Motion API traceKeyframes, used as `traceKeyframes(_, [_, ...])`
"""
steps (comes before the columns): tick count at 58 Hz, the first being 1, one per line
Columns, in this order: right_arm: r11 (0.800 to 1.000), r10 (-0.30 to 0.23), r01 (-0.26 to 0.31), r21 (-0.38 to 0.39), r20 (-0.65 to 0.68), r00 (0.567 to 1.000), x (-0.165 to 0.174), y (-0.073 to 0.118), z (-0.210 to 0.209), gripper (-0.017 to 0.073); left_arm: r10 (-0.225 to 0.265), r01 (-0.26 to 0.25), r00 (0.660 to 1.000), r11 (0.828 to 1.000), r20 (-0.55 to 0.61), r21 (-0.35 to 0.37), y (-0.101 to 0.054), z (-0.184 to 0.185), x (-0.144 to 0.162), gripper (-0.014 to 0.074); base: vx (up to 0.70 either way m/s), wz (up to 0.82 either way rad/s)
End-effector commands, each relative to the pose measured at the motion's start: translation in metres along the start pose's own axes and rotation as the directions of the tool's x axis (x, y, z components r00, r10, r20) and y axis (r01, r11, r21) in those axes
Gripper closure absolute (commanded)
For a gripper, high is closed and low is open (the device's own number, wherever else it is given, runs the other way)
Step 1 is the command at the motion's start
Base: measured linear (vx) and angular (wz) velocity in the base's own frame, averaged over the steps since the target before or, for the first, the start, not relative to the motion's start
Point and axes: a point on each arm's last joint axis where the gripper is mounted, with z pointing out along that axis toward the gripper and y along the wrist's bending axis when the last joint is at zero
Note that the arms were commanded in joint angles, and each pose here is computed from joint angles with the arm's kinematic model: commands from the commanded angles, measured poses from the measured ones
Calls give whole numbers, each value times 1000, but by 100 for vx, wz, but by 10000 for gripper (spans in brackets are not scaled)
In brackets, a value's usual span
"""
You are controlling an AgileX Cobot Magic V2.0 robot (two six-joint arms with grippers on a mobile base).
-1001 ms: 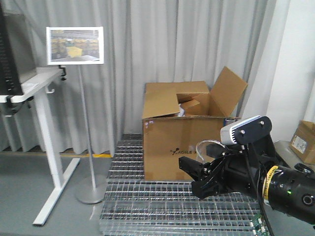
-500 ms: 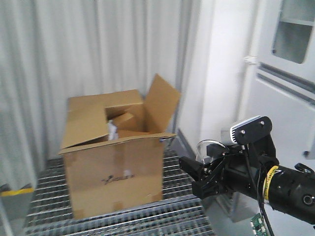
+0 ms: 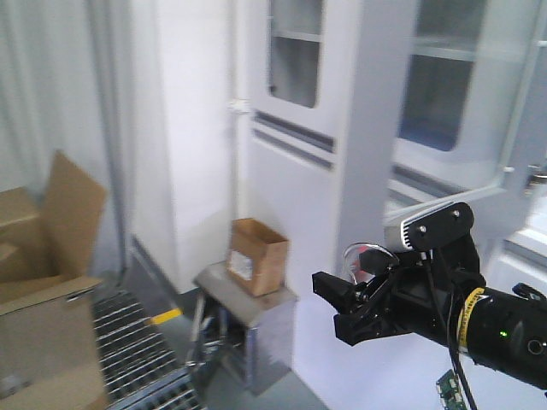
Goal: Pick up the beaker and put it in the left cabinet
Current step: 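Drive the base to the open white cabinet with the blue tray, then extend the right gripper over the blue tray and lower the beaker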
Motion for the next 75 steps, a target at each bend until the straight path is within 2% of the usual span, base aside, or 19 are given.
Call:
traceKeyframes(1, [999,-4,7,-31,86,996,-21,5,-8,522,-6,6,994,1000,111,-3,0,-3,-14,600,17,-65])
traceKeyframes(39, [1000,-4,6,-28,84,996,-21,4,-8,522,-6,6,994,1000,111,-3,0,-3,-14,600,16,-63])
traceKeyframes(75, [1000,-4,6,-29,85,996,-21,5,-8,522,-6,6,994,1000,111,-3,0,-3,-14,600,10,-40])
